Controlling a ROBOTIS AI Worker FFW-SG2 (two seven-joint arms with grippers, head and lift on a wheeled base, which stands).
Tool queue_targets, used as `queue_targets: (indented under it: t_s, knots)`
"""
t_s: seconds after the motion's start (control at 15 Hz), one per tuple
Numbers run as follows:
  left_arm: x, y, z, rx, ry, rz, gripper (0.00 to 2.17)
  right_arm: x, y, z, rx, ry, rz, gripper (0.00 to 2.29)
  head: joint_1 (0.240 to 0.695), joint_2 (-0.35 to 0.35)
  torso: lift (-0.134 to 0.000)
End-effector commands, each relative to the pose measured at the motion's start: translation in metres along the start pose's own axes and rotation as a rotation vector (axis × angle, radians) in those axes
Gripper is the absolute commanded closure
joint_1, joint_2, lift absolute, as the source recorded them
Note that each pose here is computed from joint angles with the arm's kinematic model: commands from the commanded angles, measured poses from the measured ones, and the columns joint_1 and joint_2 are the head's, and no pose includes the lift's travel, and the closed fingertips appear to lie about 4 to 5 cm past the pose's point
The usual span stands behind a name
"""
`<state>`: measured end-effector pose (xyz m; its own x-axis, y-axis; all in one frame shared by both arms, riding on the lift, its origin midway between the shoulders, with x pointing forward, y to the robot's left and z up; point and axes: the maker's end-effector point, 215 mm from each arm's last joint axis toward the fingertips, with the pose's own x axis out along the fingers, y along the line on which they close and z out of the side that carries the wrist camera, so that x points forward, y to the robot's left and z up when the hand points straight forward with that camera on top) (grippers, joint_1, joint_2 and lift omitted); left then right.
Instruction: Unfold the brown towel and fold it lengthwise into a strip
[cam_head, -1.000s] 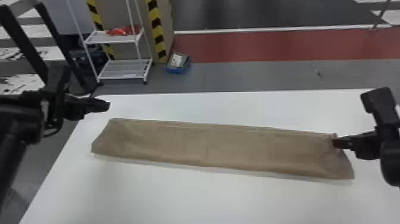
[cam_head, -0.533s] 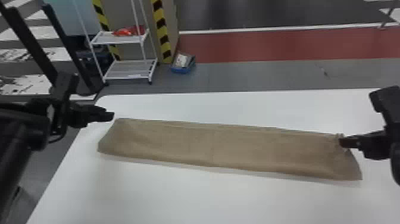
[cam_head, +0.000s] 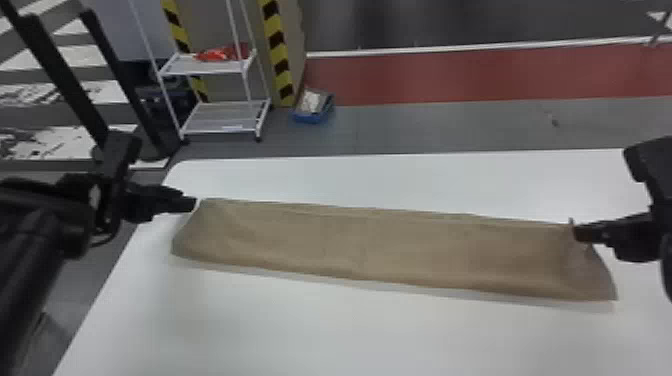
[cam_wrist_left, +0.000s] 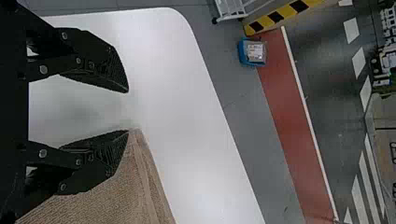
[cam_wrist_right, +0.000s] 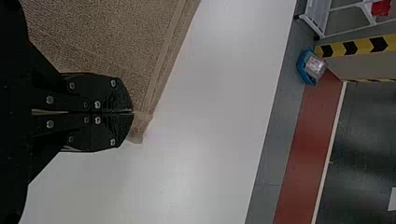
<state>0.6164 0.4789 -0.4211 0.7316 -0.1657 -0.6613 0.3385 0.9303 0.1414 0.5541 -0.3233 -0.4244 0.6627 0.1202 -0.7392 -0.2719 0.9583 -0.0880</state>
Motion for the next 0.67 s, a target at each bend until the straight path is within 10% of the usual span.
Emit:
queue_targets:
  t_s: [0.0,0.6]
  knots:
    - [0.002,-0.003,0.003,0.001,-0.010,-0.006,0.68,0.000,0.001,0.001,-0.003,0.001,-0.001,1.33,0.695,0.144,-0.125]
    - [0.012,-0.014,-0.001,-0.010,0.009,-0.037,0.68,0.000,0.000,0.006,-0.008,-0.003,0.000,1.33,0.695,0.128,-0.125]
